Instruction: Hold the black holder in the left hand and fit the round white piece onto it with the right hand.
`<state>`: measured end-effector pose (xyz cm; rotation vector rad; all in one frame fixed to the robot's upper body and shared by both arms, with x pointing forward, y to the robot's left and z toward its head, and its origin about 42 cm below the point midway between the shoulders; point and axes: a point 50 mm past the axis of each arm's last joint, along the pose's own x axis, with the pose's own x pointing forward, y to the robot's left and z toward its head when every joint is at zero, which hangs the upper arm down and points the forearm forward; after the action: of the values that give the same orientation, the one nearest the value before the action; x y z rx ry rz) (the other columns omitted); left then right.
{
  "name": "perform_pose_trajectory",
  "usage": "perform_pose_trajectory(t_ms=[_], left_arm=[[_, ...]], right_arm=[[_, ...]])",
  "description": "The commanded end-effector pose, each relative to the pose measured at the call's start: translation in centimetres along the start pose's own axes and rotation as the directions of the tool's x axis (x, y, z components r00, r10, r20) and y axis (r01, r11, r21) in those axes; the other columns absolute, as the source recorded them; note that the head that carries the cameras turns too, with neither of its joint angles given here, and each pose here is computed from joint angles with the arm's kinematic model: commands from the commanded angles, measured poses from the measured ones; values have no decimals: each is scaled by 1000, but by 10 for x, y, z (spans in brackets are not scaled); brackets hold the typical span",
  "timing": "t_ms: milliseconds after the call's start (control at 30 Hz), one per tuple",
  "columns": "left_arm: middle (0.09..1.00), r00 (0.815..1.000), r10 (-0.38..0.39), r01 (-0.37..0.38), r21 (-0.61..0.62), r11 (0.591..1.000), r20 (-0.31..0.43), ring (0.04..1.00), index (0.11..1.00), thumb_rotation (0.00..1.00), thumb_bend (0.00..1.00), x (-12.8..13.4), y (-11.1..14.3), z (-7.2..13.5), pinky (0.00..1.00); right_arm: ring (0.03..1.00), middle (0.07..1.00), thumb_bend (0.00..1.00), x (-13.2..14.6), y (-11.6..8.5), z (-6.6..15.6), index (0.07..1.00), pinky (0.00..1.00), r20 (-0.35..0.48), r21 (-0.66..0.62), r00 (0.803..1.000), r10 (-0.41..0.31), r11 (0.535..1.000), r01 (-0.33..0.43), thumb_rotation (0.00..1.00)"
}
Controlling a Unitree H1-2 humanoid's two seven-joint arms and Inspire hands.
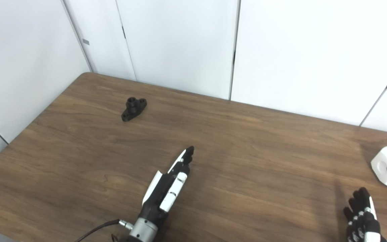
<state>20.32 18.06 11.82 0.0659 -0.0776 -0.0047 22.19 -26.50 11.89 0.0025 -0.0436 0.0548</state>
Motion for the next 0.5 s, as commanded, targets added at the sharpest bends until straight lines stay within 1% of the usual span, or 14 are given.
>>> perform_pose_trajectory(t_ms=[0, 67, 133, 167, 200, 233, 267, 333, 400, 467], left_arm=[[1000, 995, 41, -46, -47, 998, -95, 1000, 995, 860, 441, -43, -4, -13, 1000], [1000, 994, 49, -54, -50, 997, -94, 1000, 999, 816, 426, -44, -1, -12, 1000], [1000, 994, 60, -66, -60, 996, -95, 1000, 1000, 722, 404, -44, 2, -6, 1000], [1000, 994, 62, -68, -57, 996, -93, 1000, 1000, 657, 389, -43, 4, -1, 1000], [1000, 993, 67, -68, -16, 998, -94, 1000, 1000, 619, 374, -42, 6, 4, 1000], [1000, 993, 73, -72, 24, 997, -97, 996, 995, 605, 360, -39, 10, 12, 984], [1000, 992, 80, -75, 51, 996, -99, 997, 987, 555, 358, -38, 12, 18, 970], [1000, 991, 98, -88, 105, 991, -93, 989, 969, 451, 387, -32, 17, 32, 937], [999, 991, 110, -97, 160, 982, -78, 985, 965, 428, 396, -28, 21, 42, 928], [987, 991, 127, -114, 224, 968, -43, 976, 960, 356, 422, -21, 25, 51, 923]], right_arm=[[1000, 1000, 570, -33, 2, -14, 1000, 1000, -95, -6, 995, 4, 1000, -4, 1000], [1000, 1000, 567, -33, 4, -13, 1000, 1000, -91, -5, 996, 10, 1000, -10, 1000], [1000, 1000, 574, -33, 5, -12, 1000, 1000, -88, -9, 996, 14, 1000, -15, 1000], [1000, 1000, 582, -33, 5, -11, 1000, 1000, -87, -11, 996, 14, 1000, -15, 1000], [1000, 1000, 586, -33, 6, -10, 1000, 1000, -85, -14, 996, 12, 1000, -14, 1000], [1000, 1000, 587, -33, 6, -9, 1000, 1000, -82, -14, 997, 13, 1000, -14, 1000], [1000, 1000, 588, -33, 6, -9, 1000, 1000, -80, -13, 997, 14, 1000, -15, 1000], [1000, 1000, 606, -34, 7, -7, 1000, 1000, -82, -11, 997, 13, 1000, -14, 1000], [1000, 1000, 610, -34, 8, -7, 1000, 1000, -84, -10, 996, 10, 1000, -11, 1000], [1000, 1000, 584, -35, 9, -7, 1000, 1000, -86, -12, 996, 5, 1000, -6, 1000]])
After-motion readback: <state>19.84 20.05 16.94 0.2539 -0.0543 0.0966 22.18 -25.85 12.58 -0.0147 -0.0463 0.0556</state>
